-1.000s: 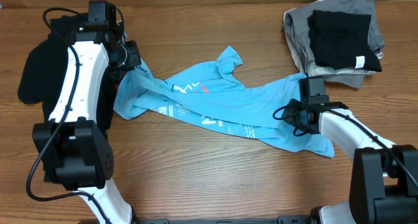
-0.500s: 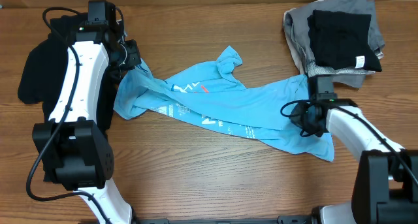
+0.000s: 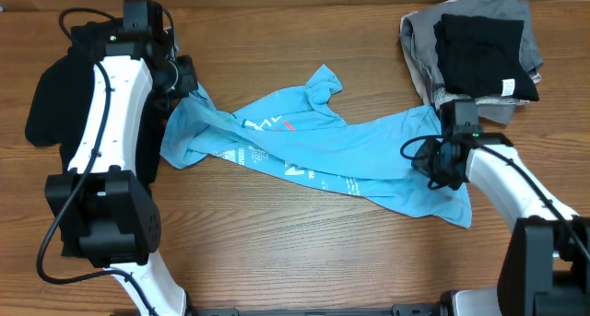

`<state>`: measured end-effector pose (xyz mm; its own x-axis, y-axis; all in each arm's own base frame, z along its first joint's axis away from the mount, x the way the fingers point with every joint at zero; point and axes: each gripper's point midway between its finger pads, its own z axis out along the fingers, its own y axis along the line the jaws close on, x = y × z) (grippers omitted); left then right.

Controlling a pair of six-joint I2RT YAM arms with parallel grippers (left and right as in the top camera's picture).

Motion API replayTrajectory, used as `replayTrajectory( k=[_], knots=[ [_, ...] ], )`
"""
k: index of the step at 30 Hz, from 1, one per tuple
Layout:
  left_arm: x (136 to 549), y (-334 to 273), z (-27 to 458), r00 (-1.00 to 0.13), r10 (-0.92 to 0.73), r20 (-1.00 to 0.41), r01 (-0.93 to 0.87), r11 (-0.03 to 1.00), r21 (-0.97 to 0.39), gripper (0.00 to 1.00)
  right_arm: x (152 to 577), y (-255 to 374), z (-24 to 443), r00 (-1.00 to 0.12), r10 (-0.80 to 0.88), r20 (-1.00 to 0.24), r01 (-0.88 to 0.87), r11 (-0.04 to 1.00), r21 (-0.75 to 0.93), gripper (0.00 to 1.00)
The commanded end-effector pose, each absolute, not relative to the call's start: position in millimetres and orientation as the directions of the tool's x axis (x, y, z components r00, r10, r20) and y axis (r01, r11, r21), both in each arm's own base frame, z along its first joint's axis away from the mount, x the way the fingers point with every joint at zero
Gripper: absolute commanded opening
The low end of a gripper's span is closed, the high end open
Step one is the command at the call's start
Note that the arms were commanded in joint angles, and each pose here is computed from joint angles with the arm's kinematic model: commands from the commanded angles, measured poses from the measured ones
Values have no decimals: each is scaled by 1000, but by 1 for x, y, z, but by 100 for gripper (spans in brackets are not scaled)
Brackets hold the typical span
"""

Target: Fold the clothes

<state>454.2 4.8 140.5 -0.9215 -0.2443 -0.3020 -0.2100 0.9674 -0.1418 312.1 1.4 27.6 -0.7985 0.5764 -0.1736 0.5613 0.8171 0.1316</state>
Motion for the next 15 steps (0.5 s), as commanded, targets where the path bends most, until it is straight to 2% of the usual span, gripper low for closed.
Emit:
replayTrajectory(
  k=[1,5,8,13,15],
  knots=[
    [478,16,222,-859,-227,-458,-179,973,-145,4,356,-5,124,-758,551,-350,497,835,238,4],
    [478,17,320,-762,-190,-619,-128,981,-144,4,369,-18,237,-695,516,-501,431,857,284,4],
    [464,20,388,-658,-166,-734,-107,986,-127,4,363,-31,317,-623,497,-604,396,866,305,4],
    [422,30,478,-459,-154,-875,-143,985,-98,4,330,-55,421,-481,481,-733,379,868,320,4],
    [387,33,527,-318,-144,-937,-154,983,-99,4,299,-67,471,-383,469,-796,384,865,324,4]
  ],
)
